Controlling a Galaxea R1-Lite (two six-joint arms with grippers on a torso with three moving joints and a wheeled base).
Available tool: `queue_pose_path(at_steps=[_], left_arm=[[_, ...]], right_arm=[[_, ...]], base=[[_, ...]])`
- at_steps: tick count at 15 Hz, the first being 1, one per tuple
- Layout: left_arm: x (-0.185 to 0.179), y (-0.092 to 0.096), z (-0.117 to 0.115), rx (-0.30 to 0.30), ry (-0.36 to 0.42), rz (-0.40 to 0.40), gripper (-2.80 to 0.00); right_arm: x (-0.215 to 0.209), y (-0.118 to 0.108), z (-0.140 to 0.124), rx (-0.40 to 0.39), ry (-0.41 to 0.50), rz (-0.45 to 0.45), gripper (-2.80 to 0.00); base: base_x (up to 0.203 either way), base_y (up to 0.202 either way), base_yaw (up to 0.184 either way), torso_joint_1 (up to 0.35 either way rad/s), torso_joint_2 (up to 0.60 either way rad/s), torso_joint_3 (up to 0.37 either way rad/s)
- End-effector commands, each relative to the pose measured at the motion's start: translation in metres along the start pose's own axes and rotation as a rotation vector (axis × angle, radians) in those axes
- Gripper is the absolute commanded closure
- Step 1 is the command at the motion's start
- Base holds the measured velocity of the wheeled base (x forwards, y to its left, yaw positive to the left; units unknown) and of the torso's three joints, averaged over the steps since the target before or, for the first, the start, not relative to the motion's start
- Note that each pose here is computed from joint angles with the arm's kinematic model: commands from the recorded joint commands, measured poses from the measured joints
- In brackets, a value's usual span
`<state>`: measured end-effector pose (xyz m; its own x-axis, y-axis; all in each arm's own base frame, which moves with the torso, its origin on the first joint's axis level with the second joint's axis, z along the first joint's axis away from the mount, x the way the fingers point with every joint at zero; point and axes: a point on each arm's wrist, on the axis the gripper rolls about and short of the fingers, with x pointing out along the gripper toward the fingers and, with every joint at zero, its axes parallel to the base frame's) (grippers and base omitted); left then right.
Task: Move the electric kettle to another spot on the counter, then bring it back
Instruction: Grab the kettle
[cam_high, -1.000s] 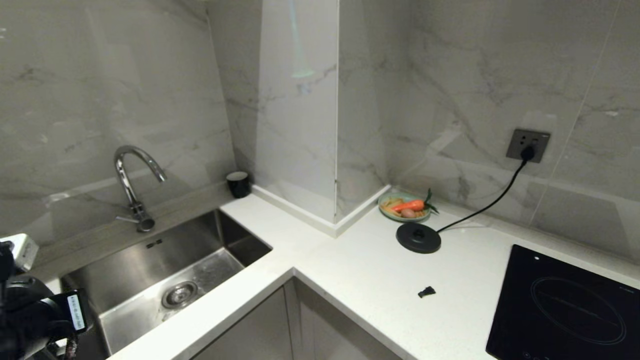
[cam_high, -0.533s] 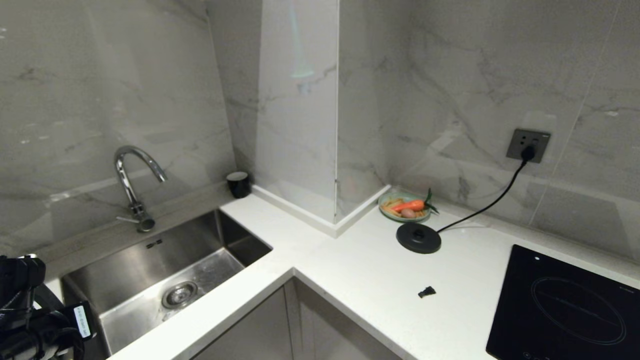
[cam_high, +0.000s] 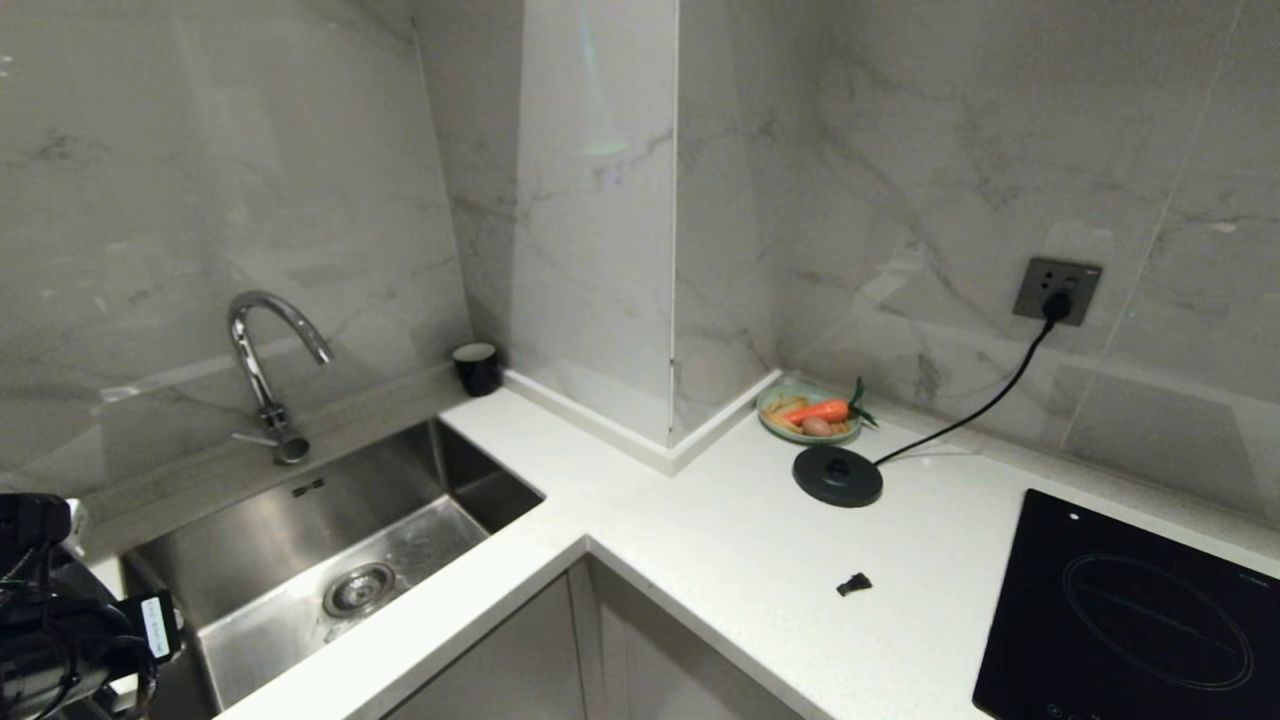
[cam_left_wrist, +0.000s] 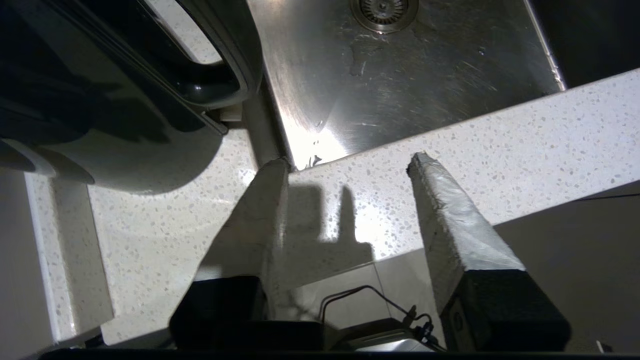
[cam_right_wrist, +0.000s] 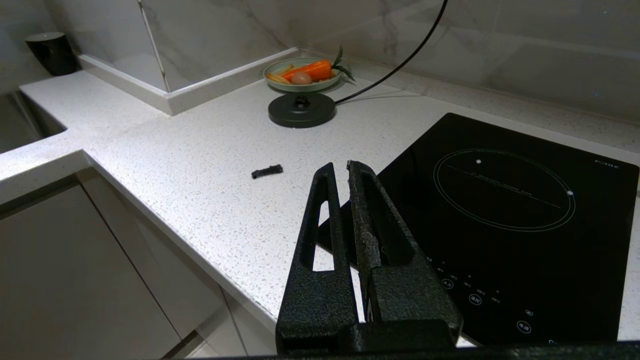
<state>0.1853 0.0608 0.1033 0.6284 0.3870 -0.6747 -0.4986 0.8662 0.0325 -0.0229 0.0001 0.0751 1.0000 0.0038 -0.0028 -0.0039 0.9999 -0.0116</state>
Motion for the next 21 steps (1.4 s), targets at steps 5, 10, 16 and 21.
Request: queue_pose_path(at_steps=[5, 10, 16, 21], left_arm=[[0.017, 0.018, 0.008, -0.01, 0.022, -0.008, -2.8], [0.049, 0.015, 0.015, -0.006, 0.035, -0.004, -2.8], [0.064, 0.014, 0.021, 0.008, -0.019, 0.006, -2.8], [0.07, 0.018, 0.019, 0.01, -0.004, 0.039, -2.8]], right_arm=[[0.0, 0.0, 0.0, -0.001, 0.0, 0.001, 0.0], [0.0, 0.0, 0.0, -0.001, 0.0, 0.0, 0.0], [0.0, 0.0, 0.0, -0.001, 0.0, 0.001, 0.0], [0.0, 0.0, 0.0, -0.001, 0.0, 0.001, 0.0]], base=[[0.0, 0.0, 0.0, 0.0, 0.0, 0.0], [0.0, 0.0, 0.0, 0.0, 0.0, 0.0], [0.0, 0.0, 0.0, 0.0, 0.0, 0.0], [0.0, 0.0, 0.0, 0.0, 0.0, 0.0]])
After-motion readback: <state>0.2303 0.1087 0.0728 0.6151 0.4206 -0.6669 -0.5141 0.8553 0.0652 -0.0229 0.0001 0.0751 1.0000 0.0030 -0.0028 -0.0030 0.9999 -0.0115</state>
